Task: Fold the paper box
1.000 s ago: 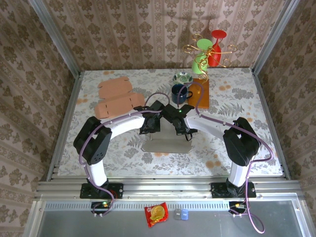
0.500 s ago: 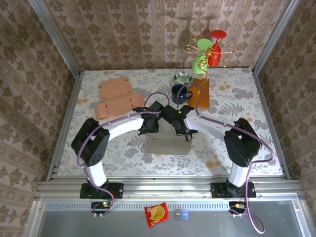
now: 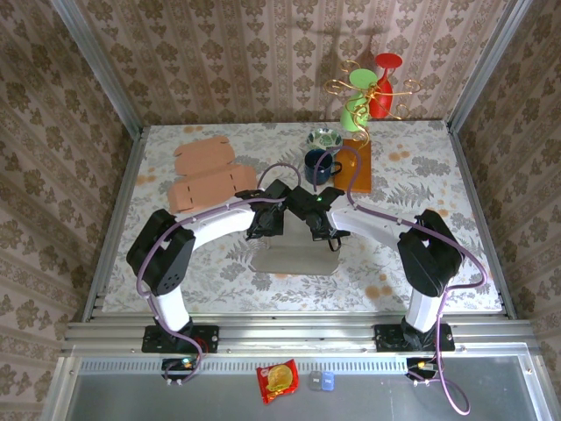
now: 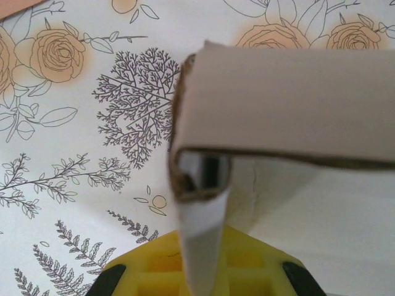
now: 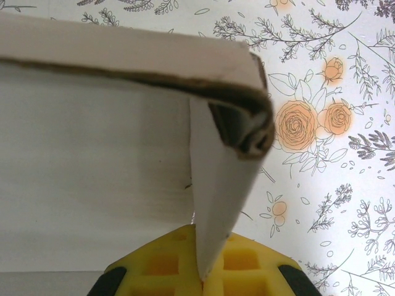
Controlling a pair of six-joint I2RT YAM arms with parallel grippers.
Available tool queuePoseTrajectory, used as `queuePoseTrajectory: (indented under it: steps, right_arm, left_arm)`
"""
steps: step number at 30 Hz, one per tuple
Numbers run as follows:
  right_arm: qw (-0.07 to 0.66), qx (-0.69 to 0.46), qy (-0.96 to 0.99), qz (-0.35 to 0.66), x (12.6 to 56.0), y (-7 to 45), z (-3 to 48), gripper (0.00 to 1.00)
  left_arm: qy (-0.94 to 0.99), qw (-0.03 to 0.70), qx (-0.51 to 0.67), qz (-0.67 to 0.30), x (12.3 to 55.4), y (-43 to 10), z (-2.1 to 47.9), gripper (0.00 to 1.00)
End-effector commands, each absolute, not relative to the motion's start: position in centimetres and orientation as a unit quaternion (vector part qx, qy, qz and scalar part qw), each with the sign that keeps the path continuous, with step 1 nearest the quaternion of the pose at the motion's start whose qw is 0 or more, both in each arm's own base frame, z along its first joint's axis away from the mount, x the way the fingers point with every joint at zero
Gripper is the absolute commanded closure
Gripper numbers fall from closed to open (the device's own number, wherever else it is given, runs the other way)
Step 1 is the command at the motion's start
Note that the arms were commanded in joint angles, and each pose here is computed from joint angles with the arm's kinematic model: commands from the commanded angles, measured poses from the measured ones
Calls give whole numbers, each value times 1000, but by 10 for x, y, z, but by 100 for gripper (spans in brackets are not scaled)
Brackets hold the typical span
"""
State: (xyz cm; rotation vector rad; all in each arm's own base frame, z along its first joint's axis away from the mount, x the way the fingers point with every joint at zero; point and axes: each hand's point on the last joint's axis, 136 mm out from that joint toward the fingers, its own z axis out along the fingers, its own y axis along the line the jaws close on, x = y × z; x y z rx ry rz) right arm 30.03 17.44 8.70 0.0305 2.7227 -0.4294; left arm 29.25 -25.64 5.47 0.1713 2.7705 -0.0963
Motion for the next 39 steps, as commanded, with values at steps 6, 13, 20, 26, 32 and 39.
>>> queuePoseTrajectory:
  steps: [6,13,20,26,32,39]
  right_arm:
    - [186,12,965,-187,304,166,77,100]
    - [179,18,966,-183,305,165,75,100]
    - [171,30,968,-181,303,161,71,100]
    - [156,45,970,-179,299,157,65,100]
    - [120,95,973,-173,291,143,52,100]
    - [54,208,966,-143,275,126,36,100]
  left_arm:
    - [967,230,102,-41,282,-279,84,65]
    - [966,219,105,-93,275,-287,104,51]
    - [964,207,102,-128,267,-289,111,50]
    - [958,224,94,-155,269,-287,130,50]
    - [953,247,69,-164,276,-271,151,50]
    - [950,263,24,-165,283,-228,162,51]
